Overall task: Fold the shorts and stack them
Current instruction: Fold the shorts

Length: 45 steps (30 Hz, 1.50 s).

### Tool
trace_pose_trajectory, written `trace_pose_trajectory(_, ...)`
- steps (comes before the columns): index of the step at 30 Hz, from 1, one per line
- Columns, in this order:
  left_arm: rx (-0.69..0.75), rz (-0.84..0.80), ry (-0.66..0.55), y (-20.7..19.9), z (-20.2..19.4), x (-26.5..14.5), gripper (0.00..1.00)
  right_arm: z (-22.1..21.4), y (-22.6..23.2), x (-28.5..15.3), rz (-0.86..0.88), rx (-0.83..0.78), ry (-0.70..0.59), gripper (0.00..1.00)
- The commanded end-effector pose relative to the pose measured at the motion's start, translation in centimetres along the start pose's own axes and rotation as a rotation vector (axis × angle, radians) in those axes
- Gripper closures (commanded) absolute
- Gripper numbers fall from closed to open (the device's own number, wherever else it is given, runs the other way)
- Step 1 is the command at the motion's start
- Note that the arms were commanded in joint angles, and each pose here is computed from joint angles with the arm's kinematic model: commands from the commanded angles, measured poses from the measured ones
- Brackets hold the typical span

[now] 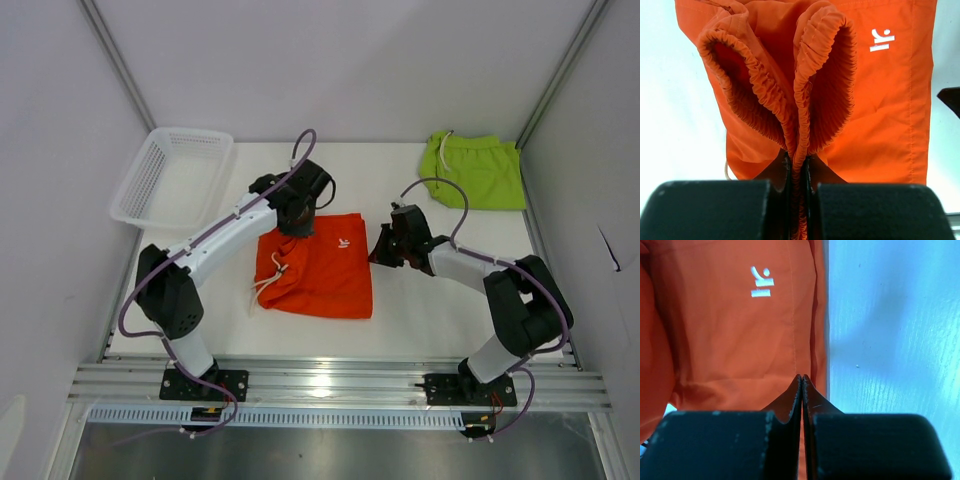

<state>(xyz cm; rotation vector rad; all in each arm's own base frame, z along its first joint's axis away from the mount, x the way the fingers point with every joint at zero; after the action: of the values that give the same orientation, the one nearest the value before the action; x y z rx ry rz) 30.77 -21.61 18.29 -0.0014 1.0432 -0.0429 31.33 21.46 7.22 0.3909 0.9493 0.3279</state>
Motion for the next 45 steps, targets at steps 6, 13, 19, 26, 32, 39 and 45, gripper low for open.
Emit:
trace_pose_trajectory(6,-0.022,-0.008,-0.055,-2.1,1.2,-0.3,1.00,-0.8,-0.1,1.1,0.020,-0.060,0.030,1.00)
trace_pose_trajectory(13,-0.010,0.007,-0.046,-2.5,0.9,0.3,1.00,-1.8,-0.6,2.3,0.014,-0.067,0.071,1.00)
trace_pose_trajectory(19,-0.006,0.013,-0.041,-2.8,0.5,0.5,1.00,-2.6,-1.1,2.9,-0.007,-0.070,0.096,1.00)
trace_pose_trajectory(26,0.017,0.004,-0.037,-4.8,-0.1,0.7,1.00,-3.3,-1.6,2.8,-0.034,-0.072,0.106,1.00)
trace_pose_trajectory(32,-0.005,-0.005,-0.025,-6.6,-1.0,1.3,1.00,-3.9,-2.1,2.6,-0.054,-0.070,0.109,1.00)
trace_pose_trajectory(39,-0.099,0.008,-0.008,-7.8,-2.1,3.4,1.00,-3.8,-2.3,2.4,-0.063,-0.068,0.101,1.00)
trace_pose_trajectory(45,-0.189,-0.007,0.001,-8.8,-2.7,4.9,1.00,-3.7,-2.4,2.4,-0.060,-0.064,0.097,1.00)
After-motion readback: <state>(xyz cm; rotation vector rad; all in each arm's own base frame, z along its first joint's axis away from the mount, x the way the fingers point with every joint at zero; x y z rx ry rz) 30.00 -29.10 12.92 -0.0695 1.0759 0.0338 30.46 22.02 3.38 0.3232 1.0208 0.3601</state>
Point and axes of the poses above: each gripper's point midway between its finger pads, its own x axis out along the fingers, its own y axis along the line the jaws close on, z = x × y, the point moved 2 cm from there along -x, back along the fingers, and after that the axes turned 5 degrees about -x, right-handed, at the moved point
